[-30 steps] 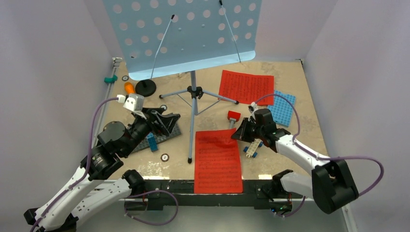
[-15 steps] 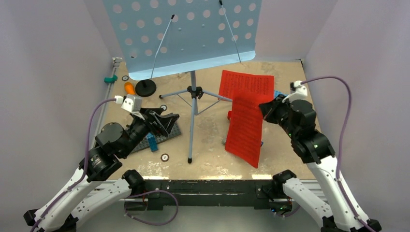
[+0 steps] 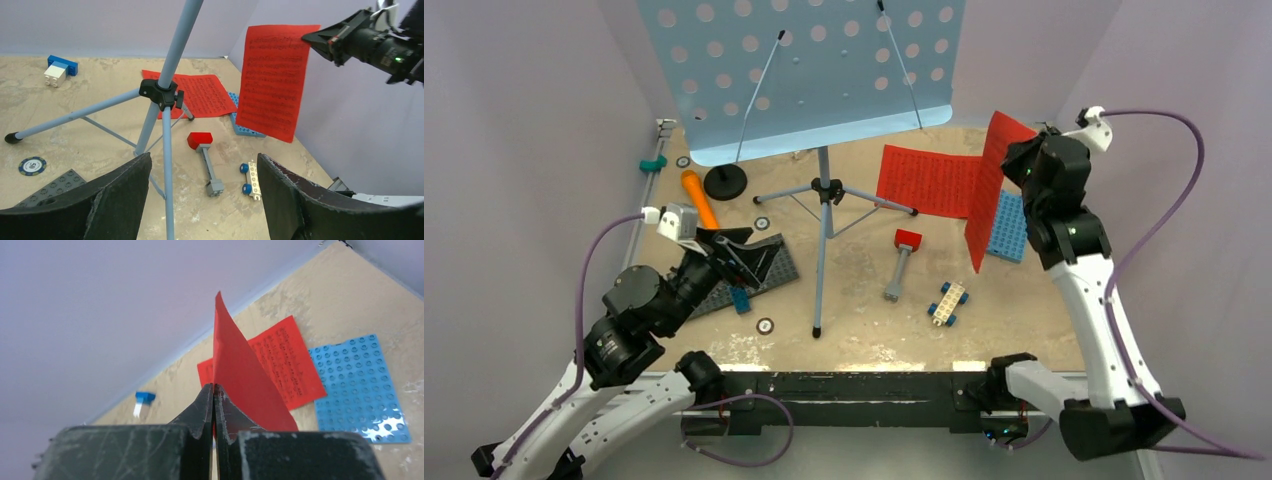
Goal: Pack up the instrument practice props
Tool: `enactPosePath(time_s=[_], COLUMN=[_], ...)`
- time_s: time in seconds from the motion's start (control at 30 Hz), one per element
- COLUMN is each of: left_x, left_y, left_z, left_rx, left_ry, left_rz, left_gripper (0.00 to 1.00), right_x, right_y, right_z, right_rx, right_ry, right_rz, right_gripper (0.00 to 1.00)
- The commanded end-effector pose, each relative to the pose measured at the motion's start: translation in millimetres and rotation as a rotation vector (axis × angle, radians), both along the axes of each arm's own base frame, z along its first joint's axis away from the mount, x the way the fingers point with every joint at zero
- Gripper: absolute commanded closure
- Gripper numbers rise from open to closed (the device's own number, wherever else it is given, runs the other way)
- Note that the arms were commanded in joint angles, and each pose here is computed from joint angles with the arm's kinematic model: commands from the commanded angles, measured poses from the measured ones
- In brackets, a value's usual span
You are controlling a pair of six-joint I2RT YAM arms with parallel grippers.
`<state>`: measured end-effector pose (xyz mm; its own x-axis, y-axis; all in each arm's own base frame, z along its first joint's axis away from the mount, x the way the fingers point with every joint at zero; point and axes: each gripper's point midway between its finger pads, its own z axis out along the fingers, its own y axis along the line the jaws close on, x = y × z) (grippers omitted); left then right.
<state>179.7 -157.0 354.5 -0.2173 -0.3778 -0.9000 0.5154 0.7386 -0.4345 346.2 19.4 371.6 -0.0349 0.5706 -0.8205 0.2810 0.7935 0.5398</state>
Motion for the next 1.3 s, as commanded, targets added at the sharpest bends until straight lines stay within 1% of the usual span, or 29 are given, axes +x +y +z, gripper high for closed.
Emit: enactPosePath(time_s=[0.0, 0.13, 0.23, 0.33, 0.43, 0.5, 0.6, 0.67, 0.7, 0.8, 0.9, 1.0, 1.1, 1.27], left_x=[-1, 0, 1, 3, 8, 11, 15, 17, 17, 18, 18, 19, 20, 22], left_y=[6, 3, 1, 1, 0, -2, -7, -10, -10, -9, -9, -10, -12, -18], left_z=[-1, -10, -13, -11, -10, -11, -18, -26, -32, -48, -59, -67, -73, -77], left_rx=[-0.021, -0.03, -0.028, -0.027, -0.023, -0.016, 0.002, 0.017, 0.022, 0.015, -0.001, -0.007, -0.012, -0.022], left_ry=[0.01, 0.025, 0.031, 0.025, 0.016, 0.015, 0.03, 0.047, 0.06, 0.09, 0.113, 0.133, 0.153, 0.172], left_rz=[0.022, 0.019, 0.016, 0.023, 0.036, 0.039, 0.036, 0.034, 0.037, 0.051, 0.059, 0.062, 0.061, 0.049], left_gripper=[0.2, 0.2, 0.2, 0.2, 0.2, 0.2, 0.2, 0.2, 0.2, 0.2, 0.2, 0.2, 0.2, 0.21], right_x=[45, 95, 129, 157, 177, 188, 198, 205, 210, 219, 221, 214, 209, 197], right_y=[-9, 5, 18, 29, 37, 25, 13, 1, -4, -18, -22, -23, -26, -29], right_z=[26, 32, 44, 69, 100, 113, 115, 96, 78, 3, -75, -132, -161, -193], right_rx=[0.245, 0.405, 0.454, 0.462, 0.497, 0.525, 0.567, 0.604, 0.619, 0.677, 0.703, 0.718, 0.702, 0.675], right_ry=[-0.169, -0.242, -0.284, -0.319, -0.373, -0.413, -0.481, -0.501, -0.487, -0.418, -0.328, -0.249, -0.204, -0.145], right_rz=[-0.002, 0.095, 0.176, 0.252, 0.305, 0.302, 0.303, 0.287, 0.273, 0.207, 0.146, 0.085, 0.039, 0.0], right_gripper=[1.0, 1.0, 1.0, 1.0, 1.0, 1.0, 1.0, 1.0, 1.0, 1.0, 1.0, 1.0, 1.0, 1.0])
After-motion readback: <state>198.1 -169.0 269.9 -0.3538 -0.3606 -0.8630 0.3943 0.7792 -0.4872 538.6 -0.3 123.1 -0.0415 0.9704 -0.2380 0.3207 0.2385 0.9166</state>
